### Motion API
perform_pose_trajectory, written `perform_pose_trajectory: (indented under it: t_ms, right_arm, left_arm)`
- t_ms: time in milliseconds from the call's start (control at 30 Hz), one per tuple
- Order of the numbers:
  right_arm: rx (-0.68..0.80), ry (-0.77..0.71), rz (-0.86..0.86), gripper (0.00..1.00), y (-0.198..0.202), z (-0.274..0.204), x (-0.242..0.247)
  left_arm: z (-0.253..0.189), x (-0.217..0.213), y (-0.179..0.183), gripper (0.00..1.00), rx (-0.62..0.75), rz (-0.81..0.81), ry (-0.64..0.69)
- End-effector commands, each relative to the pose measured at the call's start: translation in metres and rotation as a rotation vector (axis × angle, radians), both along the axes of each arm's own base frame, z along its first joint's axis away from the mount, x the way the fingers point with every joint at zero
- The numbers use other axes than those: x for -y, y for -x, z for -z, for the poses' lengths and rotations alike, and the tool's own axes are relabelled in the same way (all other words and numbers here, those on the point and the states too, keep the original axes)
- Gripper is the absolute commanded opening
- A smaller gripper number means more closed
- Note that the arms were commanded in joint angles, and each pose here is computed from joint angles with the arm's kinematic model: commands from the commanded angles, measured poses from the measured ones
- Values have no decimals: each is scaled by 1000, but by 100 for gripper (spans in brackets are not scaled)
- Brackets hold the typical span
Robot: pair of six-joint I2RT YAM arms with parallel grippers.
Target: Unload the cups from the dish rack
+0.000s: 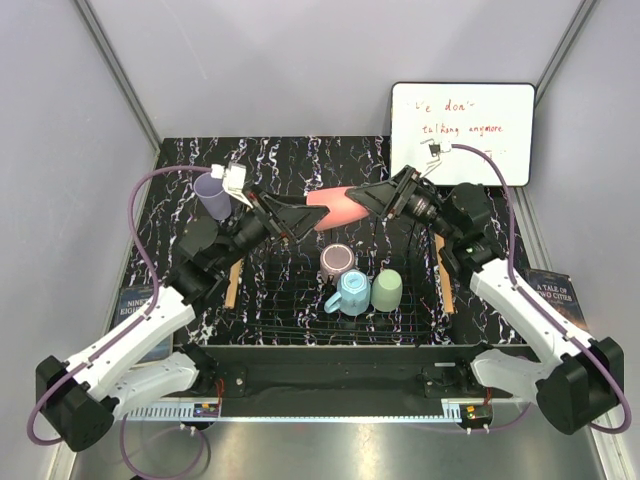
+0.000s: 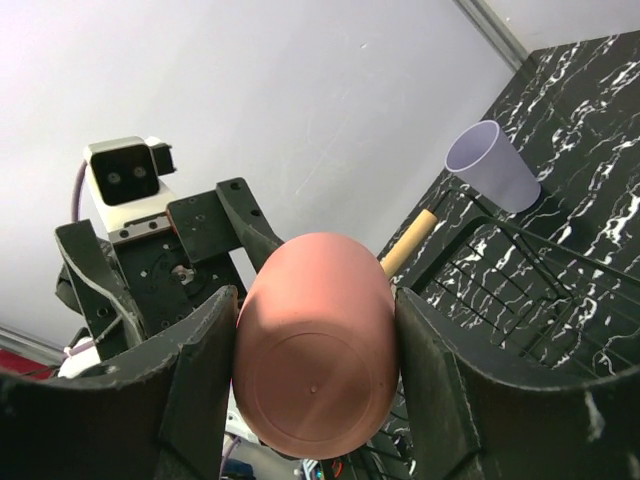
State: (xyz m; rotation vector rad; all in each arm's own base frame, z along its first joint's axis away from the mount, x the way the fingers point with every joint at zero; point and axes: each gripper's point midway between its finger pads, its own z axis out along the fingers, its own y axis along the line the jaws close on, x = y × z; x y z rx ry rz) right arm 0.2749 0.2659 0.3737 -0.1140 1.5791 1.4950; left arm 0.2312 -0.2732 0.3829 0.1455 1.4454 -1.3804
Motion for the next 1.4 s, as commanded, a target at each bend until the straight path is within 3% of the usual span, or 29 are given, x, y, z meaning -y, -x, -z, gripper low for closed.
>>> perform_pose_trajectory:
  t_ms: [0, 100, 200, 300, 333, 433, 567, 633, 667, 700, 833, 1067, 1100, 1167, 1233, 1300, 1367]
  right_arm:
    - [103, -83, -58, 0, 9, -30, -3]
    - [96, -105, -91, 0, 9, -29, -7]
    - [87, -120, -123, 0, 11, -25, -10]
    - [52, -137, -151, 0, 10, -15, -14]
    - [53, -142, -156, 0, 11, -14, -14]
    - [42, -141, -168, 0, 13, -10, -15]
    - [45, -123, -170, 0, 16, -9, -14]
    - [32, -104, -173, 12, 19, -6, -13]
    - [40, -94, -175, 24, 19, -8, -13]
    - [41, -84, -177, 53, 21, -9, -13]
    - [-1, 25, -59, 99, 11, 6, -3]
    - [-108, 222, 313, 100, -24, 24, 45]
    - [-161, 274, 342, 100, -25, 39, 51]
    - [-196, 329, 435, 100, -35, 44, 66]
    - [-269, 407, 494, 100, -41, 63, 77]
    - [-327, 462, 538, 100, -43, 81, 85]
    - [-364, 490, 564, 100, -45, 92, 90]
  left_arm:
    - [-19, 11, 19, 85, 60, 132, 74]
    - [-16, 18, 22, 84, 40, 184, 98]
    - [-12, 22, 23, 75, 25, 214, 115]
    - [-9, 26, 25, 53, 19, 244, 110]
    - [-10, 26, 25, 32, 22, 245, 109]
    - [-6, 28, 22, 0, 6, 239, 87]
    - [-4, 28, 19, 0, -1, 222, 76]
    - [3, 28, 14, 0, -28, 200, 42]
    - [0, 28, 12, 0, -26, 191, 33]
    - [1, 28, 8, 0, -36, 171, 20]
    - [20, 16, -11, 0, -82, 32, -139]
    - [23, -25, -48, 0, -124, -230, -383]
    - [3, -42, -61, 0, -110, -330, -394]
    - [27, -67, -83, 0, -190, -449, -578]
    - [20, -118, -104, 0, -281, -643, -712]
    - [50, -160, -128, 0, -430, -773, -886]
    - [42, -189, -142, 0, -463, -903, -921]
